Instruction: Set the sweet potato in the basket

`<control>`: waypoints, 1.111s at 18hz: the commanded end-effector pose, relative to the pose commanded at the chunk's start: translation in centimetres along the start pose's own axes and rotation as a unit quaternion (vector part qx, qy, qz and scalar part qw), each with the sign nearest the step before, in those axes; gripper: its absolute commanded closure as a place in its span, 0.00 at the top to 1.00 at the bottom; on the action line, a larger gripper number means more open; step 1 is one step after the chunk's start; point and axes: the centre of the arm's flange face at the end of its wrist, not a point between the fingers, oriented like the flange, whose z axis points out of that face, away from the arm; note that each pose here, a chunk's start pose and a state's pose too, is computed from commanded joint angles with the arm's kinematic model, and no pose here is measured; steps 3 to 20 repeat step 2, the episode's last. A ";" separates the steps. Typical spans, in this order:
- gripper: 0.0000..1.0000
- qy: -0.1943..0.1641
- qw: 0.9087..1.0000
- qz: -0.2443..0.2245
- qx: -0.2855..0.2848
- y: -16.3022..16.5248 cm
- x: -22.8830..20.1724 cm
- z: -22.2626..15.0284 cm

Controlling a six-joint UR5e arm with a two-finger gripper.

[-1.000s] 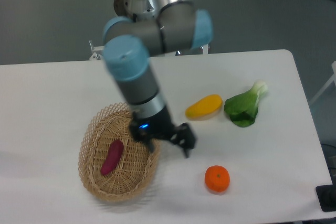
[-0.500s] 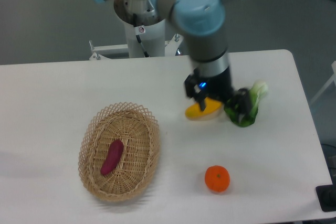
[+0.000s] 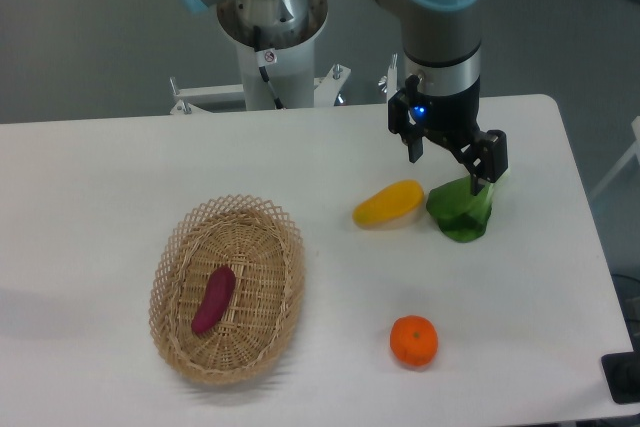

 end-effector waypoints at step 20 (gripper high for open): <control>1.00 0.002 1.000 -0.006 0.007 0.2 -0.1 0.1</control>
